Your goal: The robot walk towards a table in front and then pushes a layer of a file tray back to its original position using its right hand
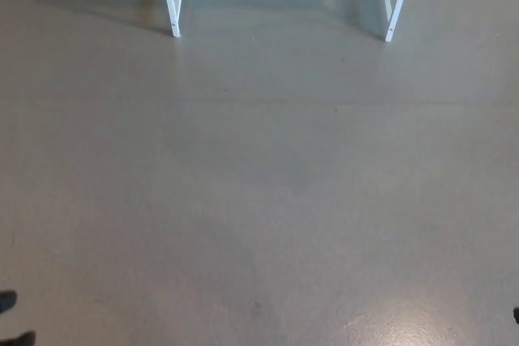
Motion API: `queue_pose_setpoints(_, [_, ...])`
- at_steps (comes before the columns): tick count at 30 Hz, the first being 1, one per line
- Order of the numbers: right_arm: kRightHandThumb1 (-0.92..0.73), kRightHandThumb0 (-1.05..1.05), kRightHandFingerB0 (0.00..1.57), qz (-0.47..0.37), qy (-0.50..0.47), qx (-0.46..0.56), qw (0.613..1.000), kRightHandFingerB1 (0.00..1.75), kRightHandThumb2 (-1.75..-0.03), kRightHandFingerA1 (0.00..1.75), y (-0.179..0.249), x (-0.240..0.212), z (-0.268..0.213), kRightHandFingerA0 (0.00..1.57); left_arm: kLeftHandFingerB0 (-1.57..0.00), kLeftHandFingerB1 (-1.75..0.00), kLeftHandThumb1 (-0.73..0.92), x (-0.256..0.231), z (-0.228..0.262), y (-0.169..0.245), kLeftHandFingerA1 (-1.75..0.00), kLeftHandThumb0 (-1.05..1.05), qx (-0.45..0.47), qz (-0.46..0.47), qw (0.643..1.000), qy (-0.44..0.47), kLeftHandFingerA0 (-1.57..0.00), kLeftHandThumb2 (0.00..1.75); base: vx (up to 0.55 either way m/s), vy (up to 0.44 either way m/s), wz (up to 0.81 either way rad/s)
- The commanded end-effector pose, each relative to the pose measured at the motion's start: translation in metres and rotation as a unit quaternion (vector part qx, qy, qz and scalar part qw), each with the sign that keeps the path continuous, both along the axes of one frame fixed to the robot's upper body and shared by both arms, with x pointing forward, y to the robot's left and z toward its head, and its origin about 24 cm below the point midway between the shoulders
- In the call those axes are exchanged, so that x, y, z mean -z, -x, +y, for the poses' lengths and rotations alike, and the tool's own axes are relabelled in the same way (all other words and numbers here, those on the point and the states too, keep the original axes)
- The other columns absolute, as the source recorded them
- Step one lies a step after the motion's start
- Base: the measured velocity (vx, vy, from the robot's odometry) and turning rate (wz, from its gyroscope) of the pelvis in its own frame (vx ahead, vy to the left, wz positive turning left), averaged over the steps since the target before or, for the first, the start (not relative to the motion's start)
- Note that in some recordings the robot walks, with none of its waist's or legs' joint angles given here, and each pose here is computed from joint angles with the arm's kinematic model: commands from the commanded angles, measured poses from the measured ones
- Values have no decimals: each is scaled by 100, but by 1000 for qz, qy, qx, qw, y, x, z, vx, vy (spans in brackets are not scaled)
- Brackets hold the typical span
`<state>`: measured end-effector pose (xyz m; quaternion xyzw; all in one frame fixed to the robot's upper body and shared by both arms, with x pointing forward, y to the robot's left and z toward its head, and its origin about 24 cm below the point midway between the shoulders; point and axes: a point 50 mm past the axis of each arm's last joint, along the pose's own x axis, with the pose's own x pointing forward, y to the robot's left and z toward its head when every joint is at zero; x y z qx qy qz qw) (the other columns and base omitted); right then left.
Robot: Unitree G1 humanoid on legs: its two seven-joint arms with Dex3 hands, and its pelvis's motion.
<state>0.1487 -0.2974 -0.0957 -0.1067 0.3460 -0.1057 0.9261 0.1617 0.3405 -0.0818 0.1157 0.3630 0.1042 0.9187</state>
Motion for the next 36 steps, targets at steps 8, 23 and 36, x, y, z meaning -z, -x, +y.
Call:
queue_pose_setpoints(8, [-57,-18,38,-1,-7,13,1000,37,-56,44,13,0,-14,53,-38,-34,60,6,-4,13,-47,-12,-6,-7,1000,16,-52,58,0,0,0])
queue_pose_setpoints(23, [-57,-19,38,14,-5,-11,1000,38,-56,47,29,9,-6,56,-37,-37,57,10,4,41,-45,-19,9,31,999,0,-44,61,27,10,3])
queue_pose_setpoints(36, [-58,-19,37,25,-10,-12,1000,38,-56,44,30,13,-3,52,-37,-34,59,10,6,48,-44,-14,10,33,999,-5,-45,57,166,242,-4])
